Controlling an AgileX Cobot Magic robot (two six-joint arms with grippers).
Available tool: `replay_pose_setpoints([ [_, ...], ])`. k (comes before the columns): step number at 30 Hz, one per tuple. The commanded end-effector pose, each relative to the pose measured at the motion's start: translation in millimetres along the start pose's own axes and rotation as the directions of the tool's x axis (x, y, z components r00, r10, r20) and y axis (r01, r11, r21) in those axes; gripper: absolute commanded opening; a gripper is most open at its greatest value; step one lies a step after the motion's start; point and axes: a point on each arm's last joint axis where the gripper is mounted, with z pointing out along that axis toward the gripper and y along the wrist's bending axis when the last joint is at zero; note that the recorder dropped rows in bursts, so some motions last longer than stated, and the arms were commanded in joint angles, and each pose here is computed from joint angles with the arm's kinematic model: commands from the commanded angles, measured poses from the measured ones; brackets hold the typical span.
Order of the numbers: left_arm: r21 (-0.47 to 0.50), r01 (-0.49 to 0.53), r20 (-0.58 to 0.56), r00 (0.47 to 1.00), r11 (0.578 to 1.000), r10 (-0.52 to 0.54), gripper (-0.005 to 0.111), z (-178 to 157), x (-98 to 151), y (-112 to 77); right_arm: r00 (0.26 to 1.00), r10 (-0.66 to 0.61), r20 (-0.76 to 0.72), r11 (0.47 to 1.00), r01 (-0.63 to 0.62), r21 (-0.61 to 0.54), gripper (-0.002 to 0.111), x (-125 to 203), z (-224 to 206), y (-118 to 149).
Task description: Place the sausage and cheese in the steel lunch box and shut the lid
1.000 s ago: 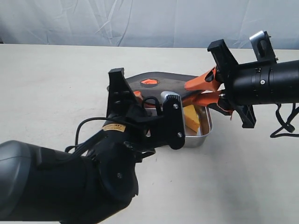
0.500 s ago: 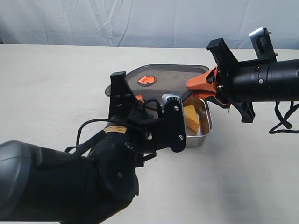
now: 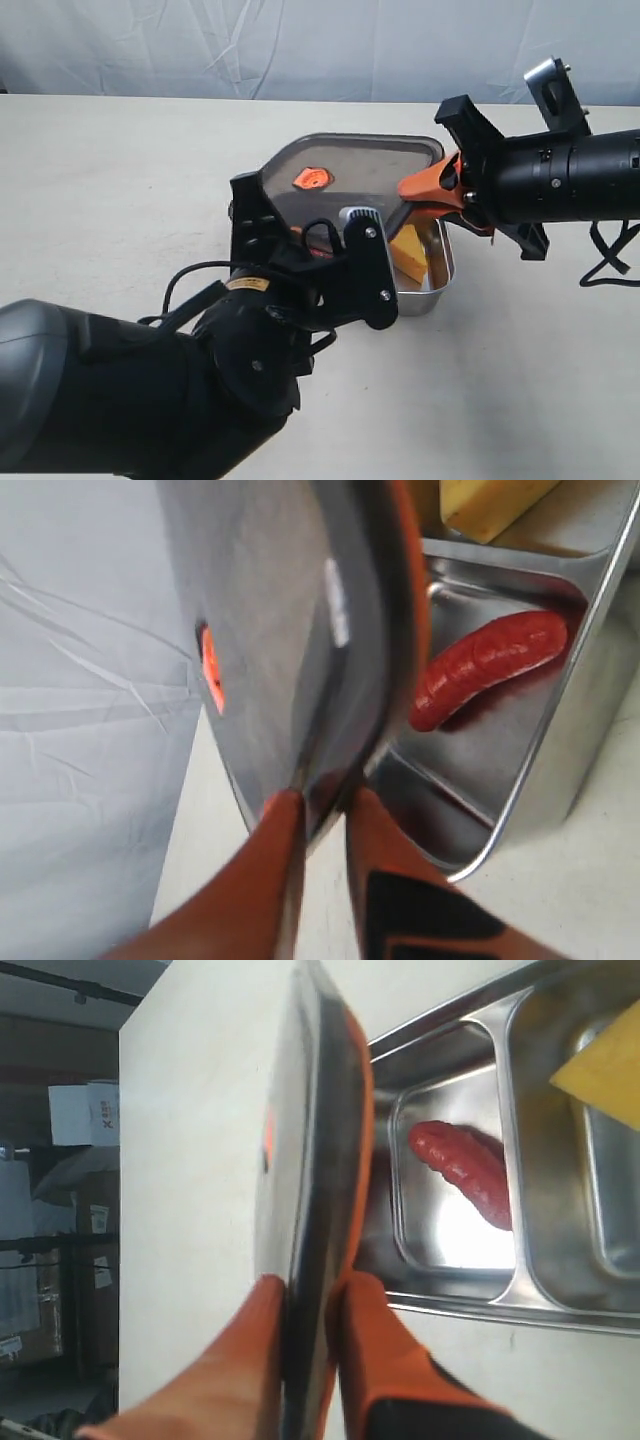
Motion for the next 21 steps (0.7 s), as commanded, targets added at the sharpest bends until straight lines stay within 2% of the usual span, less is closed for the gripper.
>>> replay_pose_setpoints([
  [1, -0.033, 0.11, -0.049, 0.993, 0.993, -0.112, 0.037, -2, 5, 4.2, 0.997, -0.069, 0.021, 0.997, 0.068, 0.035, -0.001, -2, 0, -4],
  [2, -0.034, 0.126, -0.048, 0.991, 0.991, -0.128, 0.043, -2, 5, 4.2, 0.997, -0.075, 0.024, 0.997, 0.074, 0.039, -0.001, -2, 0, -4],
  [4, -0.031, 0.138, -0.055, 0.989, 0.99, -0.14, 0.047, -2, 5, 3.9, 0.996, -0.089, 0.03, 0.995, 0.088, 0.046, -0.001, -3, 0, -5],
  [9, -0.045, 0.17, -0.11, 0.979, 0.984, -0.174, 0.047, -2, 10, 4.0, 0.992, -0.123, 0.02, 0.991, 0.122, 0.062, -0.001, -2, 0, -6],
  [14, -0.097, 0.19, -0.119, 0.972, 0.977, -0.201, 0.047, -9, 14, 15.9, 0.98, -0.198, -0.008, 0.976, 0.198, 0.092, -0.001, -1, -1, -9],
  [17, -0.104, 0.251, -0.076, 0.963, 0.962, -0.259, 0.047, -22, 15, 32.9, 0.968, -0.249, -0.038, 0.961, 0.251, 0.113, -0.001, 0, -1, -11],
  [21, -0.112, 0.365, 0.005, 0.93, 0.924, -0.366, 0.047, -44, 16, 62.8, 0.968, -0.249, -0.035, 0.961, 0.251, 0.113, -0.001, 0, -1, -11],
])
